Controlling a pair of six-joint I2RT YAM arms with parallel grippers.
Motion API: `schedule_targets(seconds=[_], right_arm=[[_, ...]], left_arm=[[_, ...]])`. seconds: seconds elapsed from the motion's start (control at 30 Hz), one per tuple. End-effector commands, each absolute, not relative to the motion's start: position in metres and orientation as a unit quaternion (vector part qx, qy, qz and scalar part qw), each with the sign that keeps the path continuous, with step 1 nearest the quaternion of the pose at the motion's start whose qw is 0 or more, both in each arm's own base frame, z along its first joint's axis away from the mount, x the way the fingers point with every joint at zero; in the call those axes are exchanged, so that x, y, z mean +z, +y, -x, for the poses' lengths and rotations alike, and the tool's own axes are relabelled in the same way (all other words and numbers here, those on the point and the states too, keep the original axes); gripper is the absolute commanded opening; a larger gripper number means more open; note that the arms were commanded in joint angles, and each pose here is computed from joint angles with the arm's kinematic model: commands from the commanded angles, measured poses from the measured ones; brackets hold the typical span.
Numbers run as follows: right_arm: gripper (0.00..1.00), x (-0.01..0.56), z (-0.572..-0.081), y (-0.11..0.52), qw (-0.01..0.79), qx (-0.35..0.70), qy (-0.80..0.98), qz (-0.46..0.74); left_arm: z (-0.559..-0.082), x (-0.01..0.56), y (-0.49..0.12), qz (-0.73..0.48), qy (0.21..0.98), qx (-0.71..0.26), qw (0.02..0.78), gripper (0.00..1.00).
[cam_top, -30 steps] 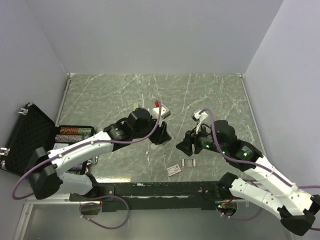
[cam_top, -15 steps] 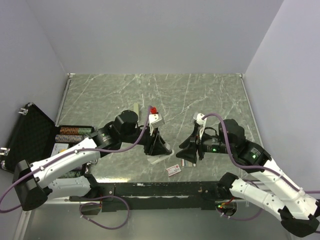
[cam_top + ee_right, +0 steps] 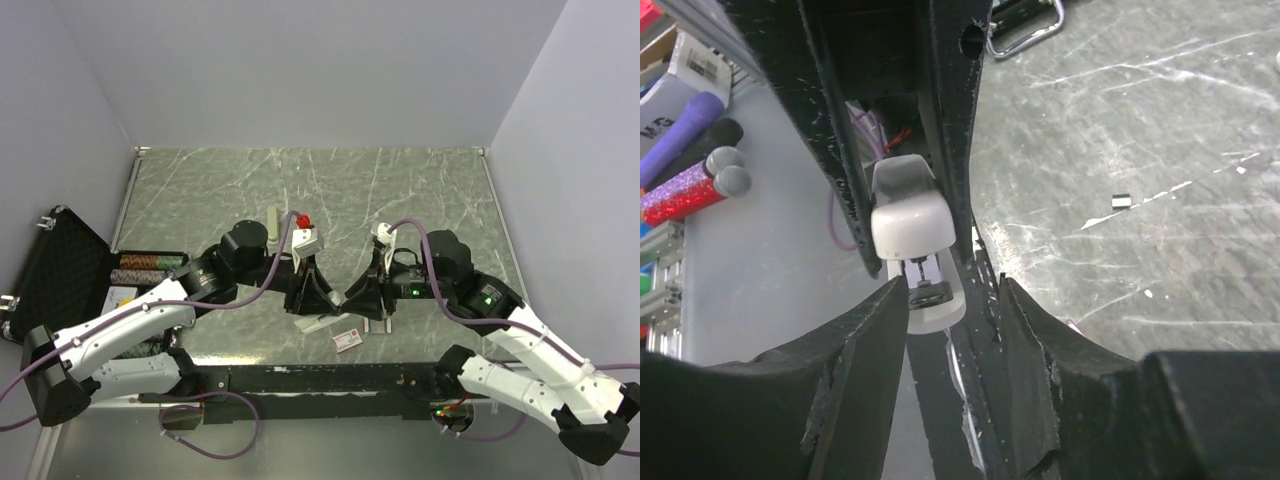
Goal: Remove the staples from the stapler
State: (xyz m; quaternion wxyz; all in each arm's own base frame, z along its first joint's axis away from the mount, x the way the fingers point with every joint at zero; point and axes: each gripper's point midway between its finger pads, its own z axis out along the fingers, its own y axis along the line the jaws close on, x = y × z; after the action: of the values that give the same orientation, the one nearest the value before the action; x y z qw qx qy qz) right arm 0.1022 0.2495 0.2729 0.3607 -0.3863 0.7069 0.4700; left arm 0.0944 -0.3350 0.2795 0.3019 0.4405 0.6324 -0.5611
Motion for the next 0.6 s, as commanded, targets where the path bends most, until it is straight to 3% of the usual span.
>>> schedule_targets(seconds=[0.0, 0.17, 0.33, 0.57], right_arm=[[0.47, 0.286, -0.101, 0.258, 0.374, 0.490, 0.680, 0.396], [0.37, 0.281, -0.094, 0.260, 0.362, 0.501, 0.676, 0.402], [0.35, 0.265, -0.084, 0.260, 0.341, 0.512, 0.677, 0.404], [0.15, 0.247, -0.073, 0.265, 0.320, 0.527, 0.677, 0.402]], left_arm=[[-0.084, 0.306, -0.335, -0.452, 0.589, -0.590, 0.317, 0.01], [-0.086, 0.307, -0.335, -0.447, 0.589, -0.590, 0.325, 0.01], [-0.094, 0.324, -0.337, -0.428, 0.578, -0.593, 0.362, 0.01], [-0.112, 0.349, -0.338, -0.382, 0.572, -0.592, 0.421, 0.01]])
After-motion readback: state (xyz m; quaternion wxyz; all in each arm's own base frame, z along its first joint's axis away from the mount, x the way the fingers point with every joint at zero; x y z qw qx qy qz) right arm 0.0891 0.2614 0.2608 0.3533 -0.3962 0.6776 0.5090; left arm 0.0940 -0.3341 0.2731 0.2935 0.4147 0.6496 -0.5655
